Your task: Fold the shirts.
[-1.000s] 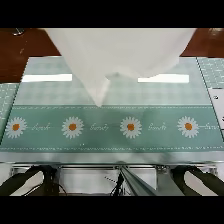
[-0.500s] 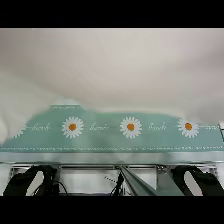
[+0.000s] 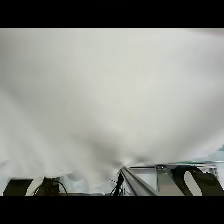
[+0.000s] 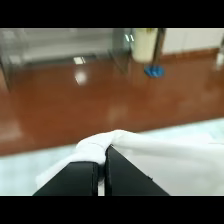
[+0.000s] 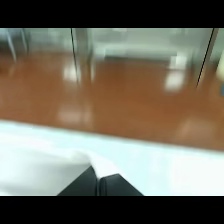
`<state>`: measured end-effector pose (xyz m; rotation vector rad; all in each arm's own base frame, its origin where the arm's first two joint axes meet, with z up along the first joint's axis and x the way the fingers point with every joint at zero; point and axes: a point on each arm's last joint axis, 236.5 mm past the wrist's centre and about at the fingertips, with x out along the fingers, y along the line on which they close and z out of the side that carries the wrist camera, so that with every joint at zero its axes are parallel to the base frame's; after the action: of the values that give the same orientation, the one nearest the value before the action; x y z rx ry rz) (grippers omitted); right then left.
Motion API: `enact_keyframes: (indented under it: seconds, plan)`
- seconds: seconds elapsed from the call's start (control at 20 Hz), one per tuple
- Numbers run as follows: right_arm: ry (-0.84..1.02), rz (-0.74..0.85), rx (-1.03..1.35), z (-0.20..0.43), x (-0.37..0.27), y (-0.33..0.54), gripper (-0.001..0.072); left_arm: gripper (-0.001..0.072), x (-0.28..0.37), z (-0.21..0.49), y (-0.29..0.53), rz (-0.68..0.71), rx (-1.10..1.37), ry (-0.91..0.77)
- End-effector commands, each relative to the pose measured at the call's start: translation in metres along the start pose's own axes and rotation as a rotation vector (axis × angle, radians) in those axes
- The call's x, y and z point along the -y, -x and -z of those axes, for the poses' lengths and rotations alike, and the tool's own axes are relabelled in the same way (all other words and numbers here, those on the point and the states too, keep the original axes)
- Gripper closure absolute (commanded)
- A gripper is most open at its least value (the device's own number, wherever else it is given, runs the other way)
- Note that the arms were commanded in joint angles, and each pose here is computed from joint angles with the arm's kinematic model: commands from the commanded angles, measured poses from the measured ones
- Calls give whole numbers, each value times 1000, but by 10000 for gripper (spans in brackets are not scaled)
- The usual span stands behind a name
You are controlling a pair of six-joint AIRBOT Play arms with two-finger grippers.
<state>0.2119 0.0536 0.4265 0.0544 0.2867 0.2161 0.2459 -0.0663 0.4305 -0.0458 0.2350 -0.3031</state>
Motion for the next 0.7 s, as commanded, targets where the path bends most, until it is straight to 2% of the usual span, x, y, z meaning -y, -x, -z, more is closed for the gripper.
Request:
enact_keyframes:
  seconds: [0.0,0.25,0.45,0.65]
  plan:
    - [-99,8,-163,63,34,-78,690,679,-14,69,-86,110,-197,191]
    - [-290,34,-403,164,93,-219,690,679,-29,166,-230,154,-405,325]
    - [-428,14,-479,212,126,-326,690,679,-41,217,-328,98,-390,403]
    - [-622,-87,-517,236,128,-408,690,679,-49,255,-377,73,-404,577]
